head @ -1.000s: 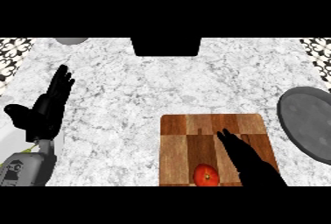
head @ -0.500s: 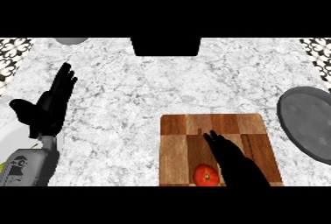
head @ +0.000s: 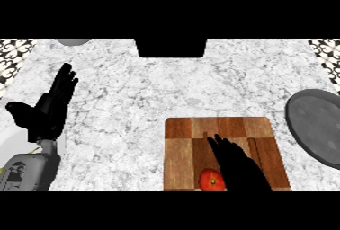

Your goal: Pick the tomato from the cutting board and place it in the pan

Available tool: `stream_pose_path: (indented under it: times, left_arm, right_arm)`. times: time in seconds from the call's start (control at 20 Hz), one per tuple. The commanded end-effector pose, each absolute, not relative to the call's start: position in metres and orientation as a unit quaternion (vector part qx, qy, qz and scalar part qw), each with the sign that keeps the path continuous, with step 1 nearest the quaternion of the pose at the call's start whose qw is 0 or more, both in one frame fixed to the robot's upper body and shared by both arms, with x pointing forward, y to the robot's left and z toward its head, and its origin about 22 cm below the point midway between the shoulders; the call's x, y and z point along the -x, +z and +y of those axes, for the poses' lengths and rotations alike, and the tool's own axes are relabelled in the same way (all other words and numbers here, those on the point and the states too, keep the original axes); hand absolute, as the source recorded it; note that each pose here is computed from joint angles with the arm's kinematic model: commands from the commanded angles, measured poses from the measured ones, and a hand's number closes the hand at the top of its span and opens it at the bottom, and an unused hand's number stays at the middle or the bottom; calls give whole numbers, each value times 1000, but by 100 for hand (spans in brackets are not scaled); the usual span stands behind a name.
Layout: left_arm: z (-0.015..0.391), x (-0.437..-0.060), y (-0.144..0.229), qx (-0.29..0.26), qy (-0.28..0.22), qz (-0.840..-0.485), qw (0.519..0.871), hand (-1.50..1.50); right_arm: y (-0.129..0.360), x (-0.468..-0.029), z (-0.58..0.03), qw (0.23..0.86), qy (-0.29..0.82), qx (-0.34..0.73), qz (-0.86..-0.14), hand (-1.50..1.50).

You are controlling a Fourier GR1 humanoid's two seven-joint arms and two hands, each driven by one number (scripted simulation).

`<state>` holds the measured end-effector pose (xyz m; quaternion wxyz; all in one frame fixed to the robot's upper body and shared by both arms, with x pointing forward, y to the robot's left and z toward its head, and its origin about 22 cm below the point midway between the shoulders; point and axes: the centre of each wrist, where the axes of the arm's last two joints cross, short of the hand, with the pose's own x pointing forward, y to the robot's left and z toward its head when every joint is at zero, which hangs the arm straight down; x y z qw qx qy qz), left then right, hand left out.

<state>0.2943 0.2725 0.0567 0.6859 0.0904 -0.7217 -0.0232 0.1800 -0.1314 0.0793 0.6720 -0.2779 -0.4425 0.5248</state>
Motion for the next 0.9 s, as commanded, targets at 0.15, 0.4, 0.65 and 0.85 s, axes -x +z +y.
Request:
stream_pose_path:
  times: [0.15, 0.4, 0.65, 0.85]
  left_arm:
    - [256, -292, 50, -108, -19, -727, 678, 0]
    - [281, -289, 36, -98, -21, -723, 684, 0]
    - [267, -305, 56, -92, -24, -723, 684, 0]
    - [278, -304, 59, -79, -26, -726, 683, 0]
  right_arm:
    - [72, -189, -158, 681, 543, 273, -408, -150]
    - [64, -185, -112, 675, 547, 286, -405, -150]
    - [23, -185, -126, 682, 572, 269, -367, -150]
    - [23, -217, -118, 687, 566, 268, -369, -150]
